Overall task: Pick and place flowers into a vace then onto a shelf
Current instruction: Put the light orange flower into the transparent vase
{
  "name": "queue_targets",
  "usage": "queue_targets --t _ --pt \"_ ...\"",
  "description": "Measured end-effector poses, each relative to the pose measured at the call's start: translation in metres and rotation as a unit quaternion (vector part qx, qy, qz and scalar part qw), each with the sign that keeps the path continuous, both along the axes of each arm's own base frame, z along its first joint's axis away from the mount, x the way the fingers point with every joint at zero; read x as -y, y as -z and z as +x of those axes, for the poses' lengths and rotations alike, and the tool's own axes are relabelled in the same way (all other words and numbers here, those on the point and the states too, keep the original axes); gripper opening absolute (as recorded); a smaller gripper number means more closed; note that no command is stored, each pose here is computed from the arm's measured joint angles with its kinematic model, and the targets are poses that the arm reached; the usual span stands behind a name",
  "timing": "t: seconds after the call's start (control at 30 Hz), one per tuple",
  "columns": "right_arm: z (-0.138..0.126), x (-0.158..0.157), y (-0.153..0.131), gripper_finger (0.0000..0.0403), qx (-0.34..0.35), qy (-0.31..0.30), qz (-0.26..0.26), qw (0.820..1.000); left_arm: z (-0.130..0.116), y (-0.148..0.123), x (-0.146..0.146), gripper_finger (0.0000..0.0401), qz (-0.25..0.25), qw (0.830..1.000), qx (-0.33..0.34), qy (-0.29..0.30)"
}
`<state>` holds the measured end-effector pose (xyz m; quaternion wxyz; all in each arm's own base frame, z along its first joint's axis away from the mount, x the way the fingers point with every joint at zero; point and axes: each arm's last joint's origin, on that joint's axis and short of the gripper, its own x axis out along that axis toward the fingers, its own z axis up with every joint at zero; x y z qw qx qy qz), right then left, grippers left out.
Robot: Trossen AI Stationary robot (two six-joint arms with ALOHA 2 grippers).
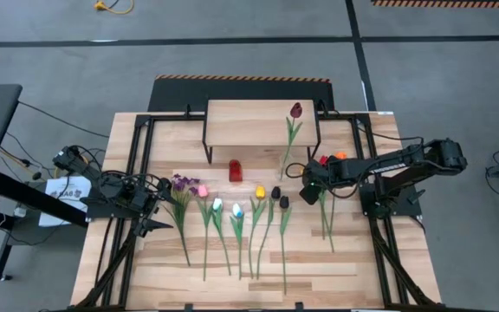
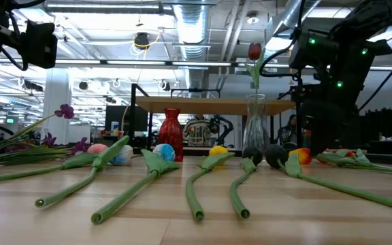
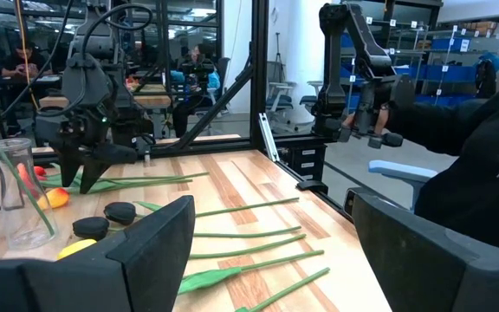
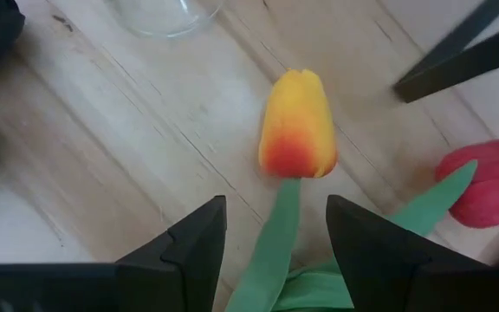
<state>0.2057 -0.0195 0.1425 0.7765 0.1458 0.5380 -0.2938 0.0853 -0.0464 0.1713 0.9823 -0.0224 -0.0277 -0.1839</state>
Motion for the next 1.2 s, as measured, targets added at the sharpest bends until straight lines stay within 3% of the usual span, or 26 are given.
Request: queue_targets --t 0.37,0.53,1.2 --pt "0.006 0.0 0.023 0.0193 -0.06 -0.017 -0.002 0.998 0.0 0.0 0.0 0.0302 0.0 1.0 0.0 0.0" --pt "0.006 0.0 0.023 0.0178 -0.057 -0.017 -0.002 0.998 0.0 0.0 0.0 0.0302 0.0 1.0 0.0 0.0" --pt "0.005 0.0 0.012 0.0024 -0.021 -0.016 -0.001 1.0 0.0 0.0 0.0 0.0302 0.0 1.0 0.0 0.0"
